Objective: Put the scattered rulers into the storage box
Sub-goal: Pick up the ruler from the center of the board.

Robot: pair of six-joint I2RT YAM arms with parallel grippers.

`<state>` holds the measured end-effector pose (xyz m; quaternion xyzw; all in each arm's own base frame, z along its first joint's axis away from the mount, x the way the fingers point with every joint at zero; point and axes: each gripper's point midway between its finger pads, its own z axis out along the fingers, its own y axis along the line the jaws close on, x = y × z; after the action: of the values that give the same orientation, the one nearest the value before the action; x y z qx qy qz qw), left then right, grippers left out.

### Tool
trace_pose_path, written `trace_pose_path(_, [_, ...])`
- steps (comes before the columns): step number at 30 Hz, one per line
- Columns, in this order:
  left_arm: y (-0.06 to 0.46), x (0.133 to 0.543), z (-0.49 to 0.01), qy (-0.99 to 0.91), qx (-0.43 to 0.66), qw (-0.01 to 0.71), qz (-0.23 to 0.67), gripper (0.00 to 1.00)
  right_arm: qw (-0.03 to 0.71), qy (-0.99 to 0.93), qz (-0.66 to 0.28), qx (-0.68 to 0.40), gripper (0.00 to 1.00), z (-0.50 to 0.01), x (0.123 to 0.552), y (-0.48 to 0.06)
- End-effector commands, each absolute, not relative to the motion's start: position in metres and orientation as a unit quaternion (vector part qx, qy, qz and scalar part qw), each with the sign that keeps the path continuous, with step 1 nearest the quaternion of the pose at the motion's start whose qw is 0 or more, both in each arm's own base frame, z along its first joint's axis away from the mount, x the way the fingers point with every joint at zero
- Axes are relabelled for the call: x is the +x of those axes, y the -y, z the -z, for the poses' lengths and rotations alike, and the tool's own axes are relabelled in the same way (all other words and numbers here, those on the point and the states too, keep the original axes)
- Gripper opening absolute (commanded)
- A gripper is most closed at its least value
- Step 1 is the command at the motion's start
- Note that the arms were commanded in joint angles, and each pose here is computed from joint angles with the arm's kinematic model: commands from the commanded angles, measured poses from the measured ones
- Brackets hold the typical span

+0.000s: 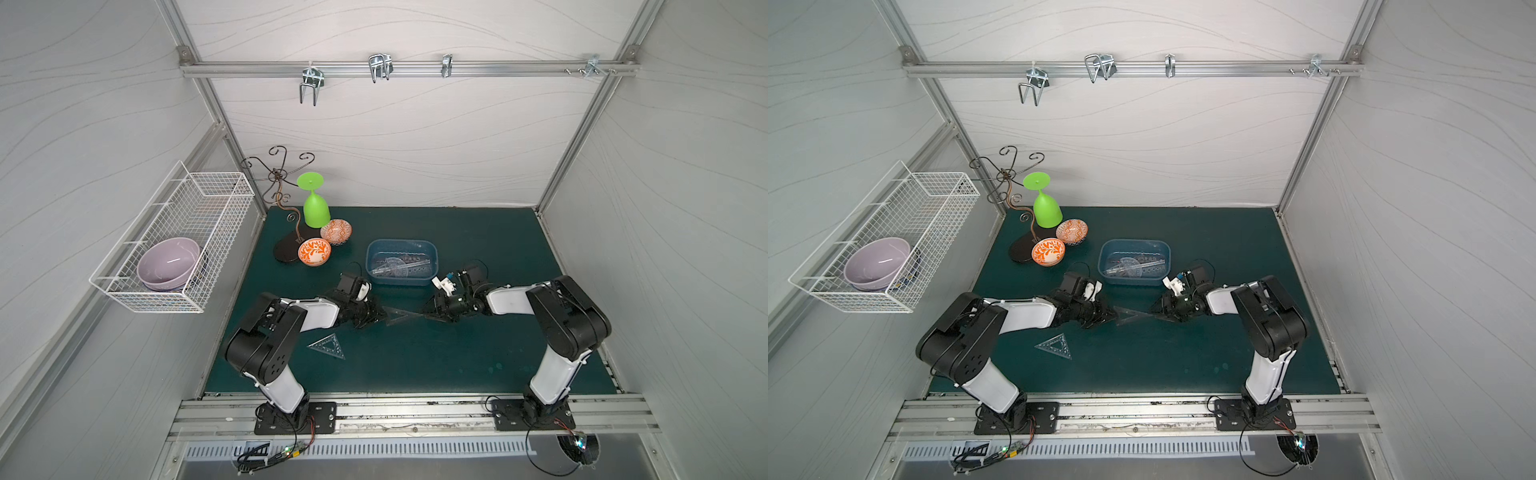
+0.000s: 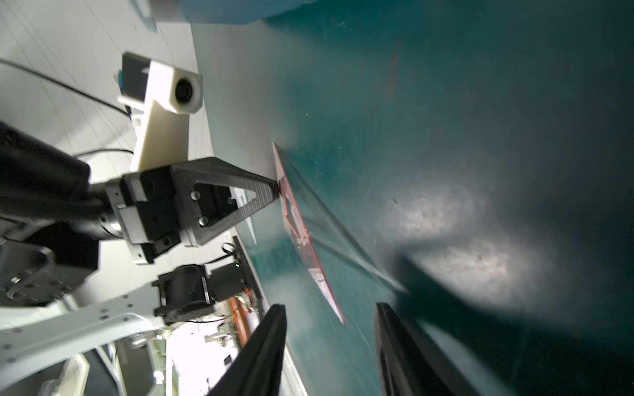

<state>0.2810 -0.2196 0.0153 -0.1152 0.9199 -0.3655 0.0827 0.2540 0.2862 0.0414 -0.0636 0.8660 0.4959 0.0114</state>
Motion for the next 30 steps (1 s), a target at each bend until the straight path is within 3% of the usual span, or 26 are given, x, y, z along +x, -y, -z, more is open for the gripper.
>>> trace_pose_path(1, [0.21, 0.271, 0.004, -0.93, -0.129, 0.064, 0.338, 0.04, 0.003, -0.853, -0.517, -0.068, 0.41, -0.045, 0.251, -0.297])
trace_pose_path(14, [0.209, 0.268, 0.004, -0.93, -0.128, 0.064, 0.338, 0.04, 0.001, -0.849, -0.524, -0.064, 0.15, -0.044, 0.254, -0.303])
trace_pose_path(18, [0.208, 0.267, 0.003, -0.93, -0.126, 0.064, 0.338, 0.04, -0.005, -0.852, -0.521, -0.062, 0.0, -0.042, 0.255, -0.305])
trace_pose_path(23, [0.206, 0.271, -0.015, -0.928, -0.127, 0.078, 0.342, 0.05, 0.001, -0.855, -0.514, -0.069, 0.0, -0.049, 0.253, -0.304])
trace_pose_path(26, [0.199, 0.275, -0.046, -0.928, -0.134, 0.1, 0.334, 0.12, 0.014, -0.852, -0.518, -0.077, 0.0, -0.064, 0.253, -0.304])
trace_pose_path(30, [0.169, 0.279, -0.092, -0.93, -0.151, 0.141, 0.303, 0.35, 0.047, -0.842, -0.53, -0.092, 0.0, -0.101, 0.255, -0.304])
